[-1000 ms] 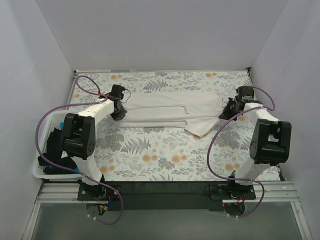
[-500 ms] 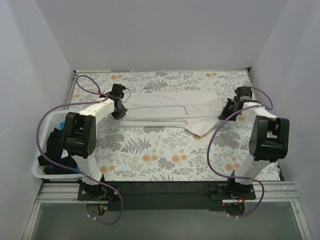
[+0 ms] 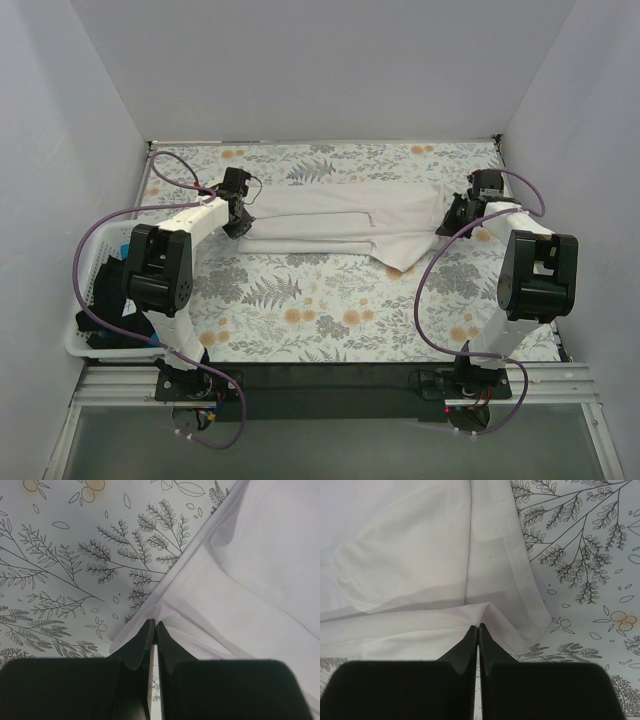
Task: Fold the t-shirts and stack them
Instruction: Fold the tshirt
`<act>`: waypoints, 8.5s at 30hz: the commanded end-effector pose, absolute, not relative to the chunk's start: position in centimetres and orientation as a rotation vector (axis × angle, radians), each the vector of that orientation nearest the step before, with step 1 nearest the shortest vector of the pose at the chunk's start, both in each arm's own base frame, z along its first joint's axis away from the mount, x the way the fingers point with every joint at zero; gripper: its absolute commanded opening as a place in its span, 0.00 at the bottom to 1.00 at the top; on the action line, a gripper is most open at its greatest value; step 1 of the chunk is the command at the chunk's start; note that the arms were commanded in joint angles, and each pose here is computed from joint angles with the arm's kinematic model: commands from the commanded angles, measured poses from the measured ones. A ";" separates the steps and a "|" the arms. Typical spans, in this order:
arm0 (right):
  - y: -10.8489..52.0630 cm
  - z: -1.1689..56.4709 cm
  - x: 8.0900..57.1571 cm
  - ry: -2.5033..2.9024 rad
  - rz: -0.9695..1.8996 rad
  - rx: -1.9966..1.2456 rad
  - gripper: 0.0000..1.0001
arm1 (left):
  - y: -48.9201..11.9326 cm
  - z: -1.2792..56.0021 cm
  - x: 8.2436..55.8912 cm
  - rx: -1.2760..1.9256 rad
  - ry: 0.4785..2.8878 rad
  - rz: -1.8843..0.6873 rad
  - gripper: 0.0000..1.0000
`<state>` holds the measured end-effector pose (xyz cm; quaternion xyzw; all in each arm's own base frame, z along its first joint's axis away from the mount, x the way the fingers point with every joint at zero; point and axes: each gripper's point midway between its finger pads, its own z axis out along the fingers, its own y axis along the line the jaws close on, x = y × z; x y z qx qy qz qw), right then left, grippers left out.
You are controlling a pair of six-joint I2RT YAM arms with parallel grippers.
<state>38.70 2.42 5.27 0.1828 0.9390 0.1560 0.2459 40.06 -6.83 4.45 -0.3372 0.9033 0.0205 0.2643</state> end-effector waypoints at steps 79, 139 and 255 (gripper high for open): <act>11.8 6.7 35.7 2.281 0.901 0.531 0.01 | -5.4 9.7 31.2 -0.687 2.289 -0.076 0.70; 1.6 2.0 34.8 2.284 0.647 0.841 0.65 | -8.0 2.0 36.6 -1.002 2.459 -0.129 0.61; 14.3 12.1 40.3 2.258 0.317 -0.513 0.45 | -11.3 8.5 31.6 -0.435 2.405 -0.065 0.64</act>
